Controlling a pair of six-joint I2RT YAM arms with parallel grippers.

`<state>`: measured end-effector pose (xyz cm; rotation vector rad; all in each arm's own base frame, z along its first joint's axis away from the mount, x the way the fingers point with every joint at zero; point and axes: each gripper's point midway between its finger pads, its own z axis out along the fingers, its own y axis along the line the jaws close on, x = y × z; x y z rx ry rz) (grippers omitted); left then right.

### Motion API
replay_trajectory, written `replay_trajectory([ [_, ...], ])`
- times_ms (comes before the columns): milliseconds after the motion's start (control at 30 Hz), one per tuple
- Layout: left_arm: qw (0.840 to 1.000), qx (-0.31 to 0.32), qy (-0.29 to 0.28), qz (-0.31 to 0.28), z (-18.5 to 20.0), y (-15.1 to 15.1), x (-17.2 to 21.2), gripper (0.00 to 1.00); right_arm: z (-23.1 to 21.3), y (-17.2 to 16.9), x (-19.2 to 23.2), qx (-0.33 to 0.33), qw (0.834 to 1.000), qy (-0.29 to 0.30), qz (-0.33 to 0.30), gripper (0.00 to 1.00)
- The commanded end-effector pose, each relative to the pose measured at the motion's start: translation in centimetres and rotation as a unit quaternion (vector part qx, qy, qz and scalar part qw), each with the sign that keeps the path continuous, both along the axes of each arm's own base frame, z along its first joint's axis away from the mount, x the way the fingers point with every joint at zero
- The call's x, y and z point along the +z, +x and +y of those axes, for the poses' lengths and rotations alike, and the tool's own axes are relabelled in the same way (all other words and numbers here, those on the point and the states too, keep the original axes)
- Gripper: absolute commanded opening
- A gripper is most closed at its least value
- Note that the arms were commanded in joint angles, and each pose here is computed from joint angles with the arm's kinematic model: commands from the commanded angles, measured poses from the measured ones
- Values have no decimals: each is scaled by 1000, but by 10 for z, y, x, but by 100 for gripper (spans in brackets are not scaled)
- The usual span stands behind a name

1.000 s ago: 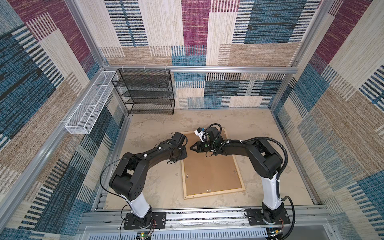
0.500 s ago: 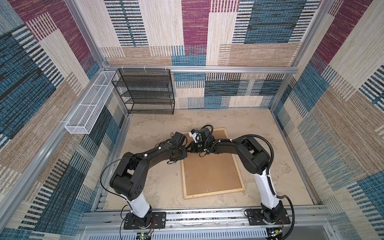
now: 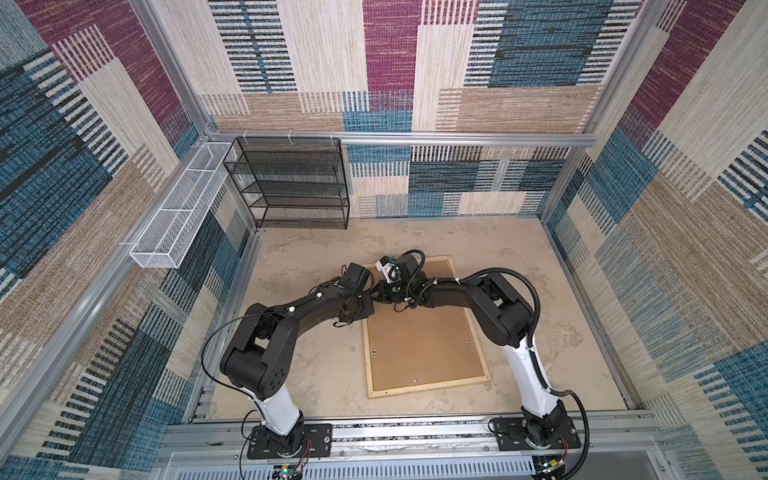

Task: Put the photo into the frame

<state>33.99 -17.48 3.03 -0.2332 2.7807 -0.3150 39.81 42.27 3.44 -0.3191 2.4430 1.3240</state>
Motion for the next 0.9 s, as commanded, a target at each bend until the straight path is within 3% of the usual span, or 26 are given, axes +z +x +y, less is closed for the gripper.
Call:
replay_trajectory([
  [0,1000,-13,-10,23,-5,-9,-14,0,-18,9,-32,-64,996,-55,22,0],
  [367,999,-25,-18,20,-12,-10,-14,0,-16,17,-45,-116,991,-50,31,0],
  [567,1000,-8,3,24,-3,-11,-17,0,-9,12,-20,-97,995,-17,-1,0],
  [867,999,10,14,28,3,-12,-20,0,-19,0,-16,-85,991,-95,-40,0],
])
